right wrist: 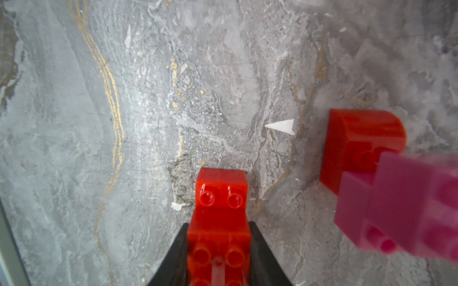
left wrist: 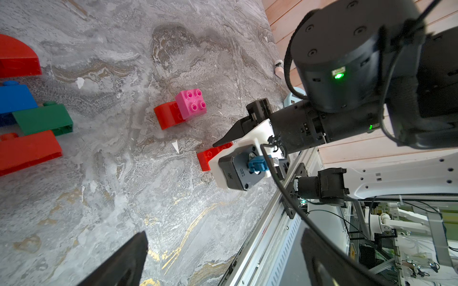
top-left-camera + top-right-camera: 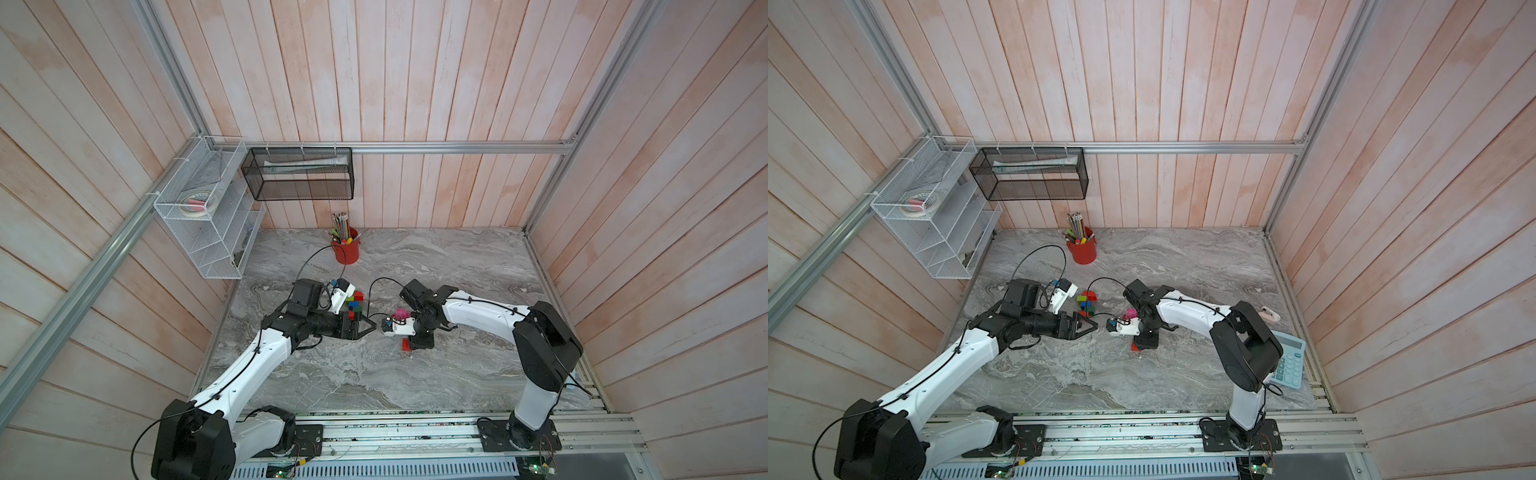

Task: Assemble the letter s with lego
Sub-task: Assemble the lego brick with the lego brick.

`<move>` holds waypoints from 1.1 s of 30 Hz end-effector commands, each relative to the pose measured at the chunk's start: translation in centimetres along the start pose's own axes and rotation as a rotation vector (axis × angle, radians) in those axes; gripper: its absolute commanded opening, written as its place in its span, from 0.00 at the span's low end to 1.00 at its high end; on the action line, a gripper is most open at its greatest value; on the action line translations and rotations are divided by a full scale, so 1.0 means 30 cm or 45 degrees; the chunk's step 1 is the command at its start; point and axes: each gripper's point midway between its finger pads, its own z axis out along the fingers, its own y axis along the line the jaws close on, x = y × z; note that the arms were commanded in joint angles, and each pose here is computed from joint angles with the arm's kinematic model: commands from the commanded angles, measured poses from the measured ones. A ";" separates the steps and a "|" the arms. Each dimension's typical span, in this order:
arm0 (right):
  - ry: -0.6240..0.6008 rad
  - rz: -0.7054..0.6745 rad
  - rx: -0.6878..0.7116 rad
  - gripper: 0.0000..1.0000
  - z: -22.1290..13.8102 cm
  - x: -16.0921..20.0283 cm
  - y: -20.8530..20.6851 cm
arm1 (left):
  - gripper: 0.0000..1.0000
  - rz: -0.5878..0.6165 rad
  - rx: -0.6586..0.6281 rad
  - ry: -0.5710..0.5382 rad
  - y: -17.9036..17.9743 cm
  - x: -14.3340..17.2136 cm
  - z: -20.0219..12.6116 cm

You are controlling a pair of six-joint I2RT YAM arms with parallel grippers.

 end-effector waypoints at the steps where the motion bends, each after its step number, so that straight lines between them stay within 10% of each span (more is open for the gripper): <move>1: 0.234 0.078 -0.072 0.18 0.082 0.140 0.050 | 1.00 0.007 0.018 0.003 0.004 0.005 0.006; 14: 0.213 0.041 -0.106 0.19 0.119 0.098 0.058 | 1.00 0.024 0.022 0.008 0.008 -0.003 0.014; 33: 0.006 0.082 0.024 0.59 -0.100 -0.023 -0.054 | 0.98 0.251 -0.017 0.022 0.016 -0.049 0.017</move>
